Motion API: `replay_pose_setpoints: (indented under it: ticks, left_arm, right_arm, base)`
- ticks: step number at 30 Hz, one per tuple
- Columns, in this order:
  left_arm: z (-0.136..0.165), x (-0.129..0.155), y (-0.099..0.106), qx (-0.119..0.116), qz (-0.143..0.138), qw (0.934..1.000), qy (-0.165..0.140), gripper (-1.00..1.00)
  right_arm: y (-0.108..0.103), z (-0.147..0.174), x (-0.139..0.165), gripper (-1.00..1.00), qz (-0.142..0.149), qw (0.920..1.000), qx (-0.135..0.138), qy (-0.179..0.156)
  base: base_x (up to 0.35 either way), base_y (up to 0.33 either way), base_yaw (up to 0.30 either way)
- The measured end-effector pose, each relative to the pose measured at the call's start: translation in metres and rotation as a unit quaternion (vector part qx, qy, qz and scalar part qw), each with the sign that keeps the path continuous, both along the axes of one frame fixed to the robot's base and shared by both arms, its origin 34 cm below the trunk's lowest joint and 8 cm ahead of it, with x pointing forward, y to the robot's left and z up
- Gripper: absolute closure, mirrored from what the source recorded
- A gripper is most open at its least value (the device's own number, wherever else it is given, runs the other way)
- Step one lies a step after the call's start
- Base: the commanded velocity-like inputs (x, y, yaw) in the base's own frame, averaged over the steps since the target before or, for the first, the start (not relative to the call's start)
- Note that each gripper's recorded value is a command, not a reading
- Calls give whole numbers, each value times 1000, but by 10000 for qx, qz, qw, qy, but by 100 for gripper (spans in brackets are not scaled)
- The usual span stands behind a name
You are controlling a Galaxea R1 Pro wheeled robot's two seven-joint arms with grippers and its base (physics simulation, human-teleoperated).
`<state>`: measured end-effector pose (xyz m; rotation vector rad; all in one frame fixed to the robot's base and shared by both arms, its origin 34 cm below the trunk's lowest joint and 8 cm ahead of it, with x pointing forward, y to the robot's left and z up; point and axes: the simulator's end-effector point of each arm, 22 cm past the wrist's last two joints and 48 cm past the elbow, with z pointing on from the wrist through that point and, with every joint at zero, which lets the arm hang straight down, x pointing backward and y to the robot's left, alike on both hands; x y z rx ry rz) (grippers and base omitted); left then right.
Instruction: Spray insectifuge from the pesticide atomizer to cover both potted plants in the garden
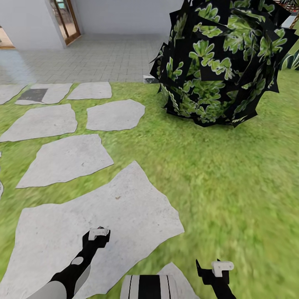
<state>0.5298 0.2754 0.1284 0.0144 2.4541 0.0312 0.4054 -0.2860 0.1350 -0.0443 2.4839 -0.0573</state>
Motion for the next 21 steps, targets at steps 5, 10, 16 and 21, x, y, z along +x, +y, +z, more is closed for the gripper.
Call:
replay_pose_setpoints:
  ticks: [5, 10, 16, 21]
  left_arm:
    - [0, 0, 0, 1, 0, 10000, 4, -100]
    - [0, 0, 0, 0, 0, 10000, 5, -100]
    - [0, 0, 0, 0, -4, 10000, 3, -100]
    - [0, -1, -1, -6, -7, 10000, 7, 100]
  right_arm:
    - [0, 0, 0, -100, 0, 10000, 0, 2]
    - [0, 0, 0, -100, 0, 10000, 0, 2]
    - [0, 0, 0, -100, -2, 10000, -3, -1]
    - [0, 0, 0, -100, -1, 10000, -1, 0]
  base:
    - [0, 0, 0]
    - [0, 0, 0]
    - [0, 0, 0]
    - [0, 0, 0]
